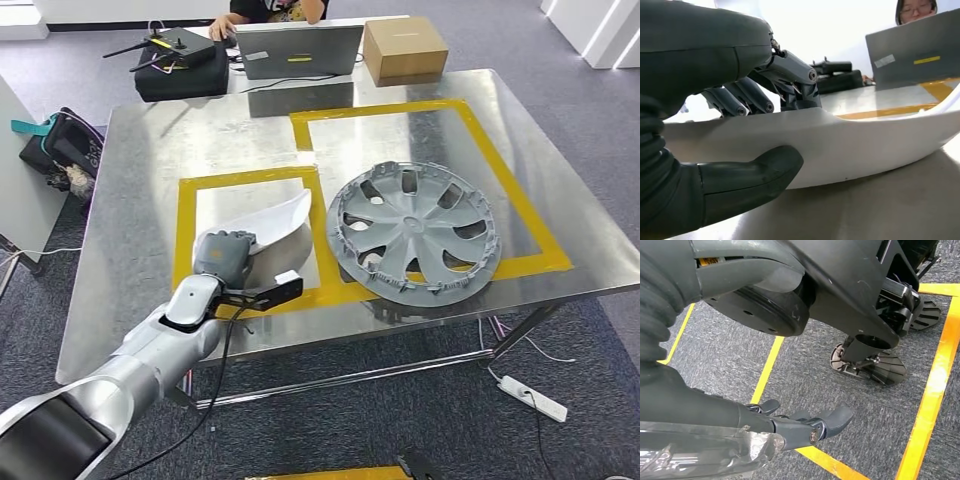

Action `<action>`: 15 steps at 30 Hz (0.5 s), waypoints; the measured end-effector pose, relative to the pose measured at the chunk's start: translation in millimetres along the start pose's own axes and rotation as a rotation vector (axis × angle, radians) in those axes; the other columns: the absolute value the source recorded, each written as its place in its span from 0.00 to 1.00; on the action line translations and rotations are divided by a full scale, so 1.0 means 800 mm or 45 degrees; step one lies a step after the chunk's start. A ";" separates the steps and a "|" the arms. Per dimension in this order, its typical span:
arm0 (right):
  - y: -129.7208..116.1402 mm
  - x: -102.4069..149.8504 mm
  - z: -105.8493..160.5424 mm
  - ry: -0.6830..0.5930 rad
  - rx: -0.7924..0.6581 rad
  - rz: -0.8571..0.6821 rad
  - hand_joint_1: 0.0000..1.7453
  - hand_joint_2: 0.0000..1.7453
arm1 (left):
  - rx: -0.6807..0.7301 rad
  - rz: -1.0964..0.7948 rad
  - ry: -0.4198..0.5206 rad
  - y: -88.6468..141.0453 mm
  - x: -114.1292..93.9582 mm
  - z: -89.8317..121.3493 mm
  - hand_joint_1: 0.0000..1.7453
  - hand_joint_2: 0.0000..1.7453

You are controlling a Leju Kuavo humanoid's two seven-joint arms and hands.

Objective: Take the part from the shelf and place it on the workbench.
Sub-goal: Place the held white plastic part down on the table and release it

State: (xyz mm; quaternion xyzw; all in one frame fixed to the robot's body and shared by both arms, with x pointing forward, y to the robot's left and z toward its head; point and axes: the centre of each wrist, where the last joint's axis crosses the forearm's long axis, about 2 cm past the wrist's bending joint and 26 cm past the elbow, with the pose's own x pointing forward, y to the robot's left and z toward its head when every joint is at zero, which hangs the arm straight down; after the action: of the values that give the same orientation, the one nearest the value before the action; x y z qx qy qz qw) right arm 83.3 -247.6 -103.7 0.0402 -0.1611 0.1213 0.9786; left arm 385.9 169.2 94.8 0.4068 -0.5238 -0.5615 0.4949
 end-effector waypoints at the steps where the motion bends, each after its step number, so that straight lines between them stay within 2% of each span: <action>1: 0.001 0.001 0.000 -0.003 0.002 0.001 0.00 1.00 | 0.002 -0.062 0.012 -0.001 -0.002 0.000 1.00 1.00; 5: 0.005 0.005 -0.001 -0.018 0.011 0.005 0.00 0.00 | -0.008 -0.233 0.006 -0.006 -0.014 0.002 0.00 1.00; 10: 0.007 0.012 -0.001 -0.036 0.020 0.013 0.00 0.00 | -0.058 -0.249 -0.018 -0.011 -0.021 0.005 0.00 1.00; 15: 0.008 0.013 -0.002 -0.037 0.026 0.019 0.00 0.00 | -0.026 -0.239 -0.053 -0.011 -0.023 0.005 0.00 1.00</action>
State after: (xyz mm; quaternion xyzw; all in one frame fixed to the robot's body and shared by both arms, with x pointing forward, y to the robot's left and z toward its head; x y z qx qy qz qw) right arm 91.6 -239.2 -101.3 0.0508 -0.1744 0.1297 0.9748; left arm 383.8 187.9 85.1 0.4371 -0.4879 -0.6191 0.4331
